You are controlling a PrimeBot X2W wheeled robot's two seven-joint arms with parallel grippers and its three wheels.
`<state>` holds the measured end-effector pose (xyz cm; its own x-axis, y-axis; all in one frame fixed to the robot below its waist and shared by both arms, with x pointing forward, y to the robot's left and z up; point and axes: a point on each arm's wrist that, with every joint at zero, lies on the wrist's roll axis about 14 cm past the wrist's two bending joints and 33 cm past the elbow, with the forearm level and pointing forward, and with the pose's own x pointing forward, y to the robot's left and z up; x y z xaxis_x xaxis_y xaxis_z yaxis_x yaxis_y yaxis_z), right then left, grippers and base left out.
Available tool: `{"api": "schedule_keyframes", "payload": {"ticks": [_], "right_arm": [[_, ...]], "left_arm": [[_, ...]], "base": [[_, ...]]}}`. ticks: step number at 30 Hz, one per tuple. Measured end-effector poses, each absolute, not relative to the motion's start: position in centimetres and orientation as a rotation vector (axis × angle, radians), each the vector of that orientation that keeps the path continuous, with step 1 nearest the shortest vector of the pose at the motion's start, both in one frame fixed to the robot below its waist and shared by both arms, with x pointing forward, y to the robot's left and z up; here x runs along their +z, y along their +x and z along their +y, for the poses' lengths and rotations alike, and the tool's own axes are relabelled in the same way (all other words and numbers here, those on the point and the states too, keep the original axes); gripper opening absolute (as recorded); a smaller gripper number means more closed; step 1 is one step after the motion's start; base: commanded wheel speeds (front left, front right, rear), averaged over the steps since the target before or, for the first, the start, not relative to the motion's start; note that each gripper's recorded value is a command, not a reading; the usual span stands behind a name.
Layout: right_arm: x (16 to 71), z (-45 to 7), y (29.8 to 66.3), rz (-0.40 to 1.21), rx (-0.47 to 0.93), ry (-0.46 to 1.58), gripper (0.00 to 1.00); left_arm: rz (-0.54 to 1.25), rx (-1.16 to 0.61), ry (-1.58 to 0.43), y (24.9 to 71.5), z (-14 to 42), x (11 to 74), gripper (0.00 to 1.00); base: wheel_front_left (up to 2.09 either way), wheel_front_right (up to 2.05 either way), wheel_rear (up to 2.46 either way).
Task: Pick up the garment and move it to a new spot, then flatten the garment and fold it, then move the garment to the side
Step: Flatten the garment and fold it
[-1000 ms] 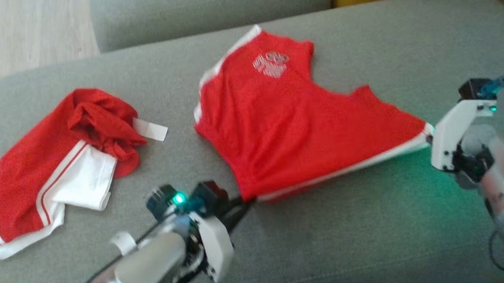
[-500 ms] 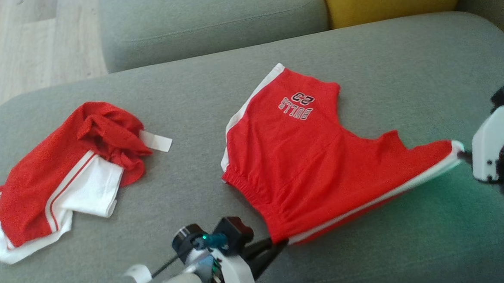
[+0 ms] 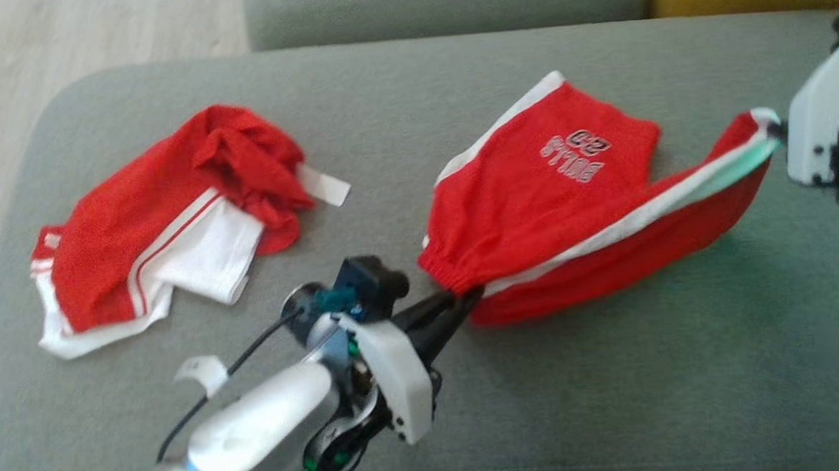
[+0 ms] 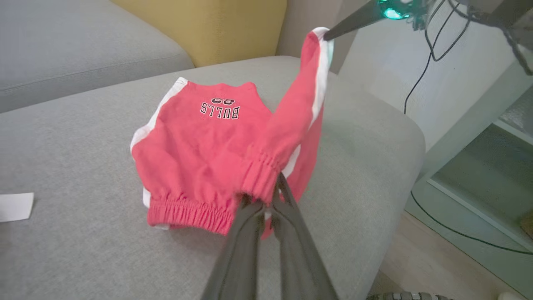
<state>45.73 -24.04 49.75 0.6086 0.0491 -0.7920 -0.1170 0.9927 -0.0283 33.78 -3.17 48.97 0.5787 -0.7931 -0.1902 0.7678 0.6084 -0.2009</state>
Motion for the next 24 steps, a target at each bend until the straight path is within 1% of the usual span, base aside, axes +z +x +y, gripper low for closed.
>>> {"api": "schedule_keyframes", "payload": {"ticks": [3,8,10,16,21,24], "right_arm": [[50.1,-22.1,48.2,0.91,0.122,-0.104,0.0],[50.0,-19.7,52.2,0.905,0.143,-0.137,0.0],[49.1,-18.2,54.1,0.921,0.163,-0.157,0.0],[46.6,-16.2,57.3,0.951,0.183,-0.206,0.0],[44.8,-14.2,59.7,0.94,0.211,-0.21,0.0],[43.7,-12.7,60.6,0.934,0.238,-0.209,0.0]], "left_arm": [[0.265,-0.891,-0.114,35.1,-2.8,49.3,0.0],[0.305,-0.846,-0.134,36.9,-1.8,47.9,0.0],[0.319,-0.812,-0.134,38.6,-0.9,47.2,0.0],[0.355,-0.75,-0.152,41.6,0.7,45.5,0.0],[0.387,-0.707,-0.146,43.3,1.7,43.7,0.0],[0.402,-0.692,-0.144,43.9,2.1,42.7,0.0]], "base": [[0.0,0.0,0.0],[0.0,0.0,0.0],[0.0,0.0,0.0],[0.0,0.0,0.0],[0.0,0.0,0.0],[0.0,0.0,0.0]]}}
